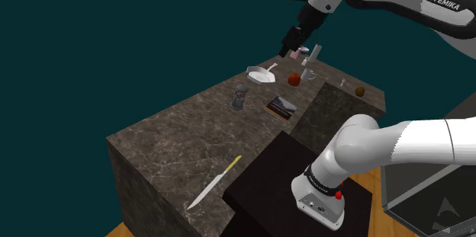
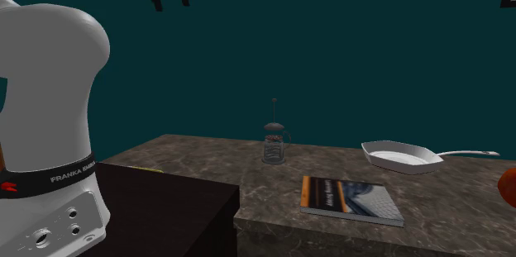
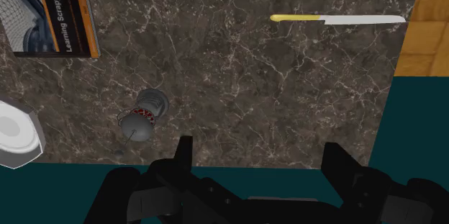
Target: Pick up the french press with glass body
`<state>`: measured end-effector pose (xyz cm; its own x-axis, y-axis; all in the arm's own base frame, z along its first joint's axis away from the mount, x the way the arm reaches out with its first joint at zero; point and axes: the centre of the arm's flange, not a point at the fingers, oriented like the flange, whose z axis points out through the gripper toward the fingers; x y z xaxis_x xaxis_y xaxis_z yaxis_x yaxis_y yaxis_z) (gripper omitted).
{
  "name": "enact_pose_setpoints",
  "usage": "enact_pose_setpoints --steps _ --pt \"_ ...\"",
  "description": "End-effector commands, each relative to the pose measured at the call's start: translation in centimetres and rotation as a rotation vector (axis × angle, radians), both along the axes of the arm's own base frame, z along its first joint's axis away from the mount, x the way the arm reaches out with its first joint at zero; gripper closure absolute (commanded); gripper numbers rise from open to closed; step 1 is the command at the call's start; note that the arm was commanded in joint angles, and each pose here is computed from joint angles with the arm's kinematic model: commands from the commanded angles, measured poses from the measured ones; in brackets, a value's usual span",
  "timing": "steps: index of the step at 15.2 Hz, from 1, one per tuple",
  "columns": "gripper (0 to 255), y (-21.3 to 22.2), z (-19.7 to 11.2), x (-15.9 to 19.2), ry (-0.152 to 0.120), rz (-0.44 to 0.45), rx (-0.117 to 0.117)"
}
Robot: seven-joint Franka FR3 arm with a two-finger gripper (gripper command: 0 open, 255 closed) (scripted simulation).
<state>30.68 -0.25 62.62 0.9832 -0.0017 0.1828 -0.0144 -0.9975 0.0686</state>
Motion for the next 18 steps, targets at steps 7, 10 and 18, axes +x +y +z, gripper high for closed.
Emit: enact_pose_setpoints --steps 7,10,18 --pt "0 -2.0 -6.4 3.8 -0.019 -0.080 -0.024" --pt "0 -3.2 -9.6 5.7 -0.029 -0.120 -0.036" --pt "0 -6.8 -17.9 10.6 -0.054 -0.226 -0.068"
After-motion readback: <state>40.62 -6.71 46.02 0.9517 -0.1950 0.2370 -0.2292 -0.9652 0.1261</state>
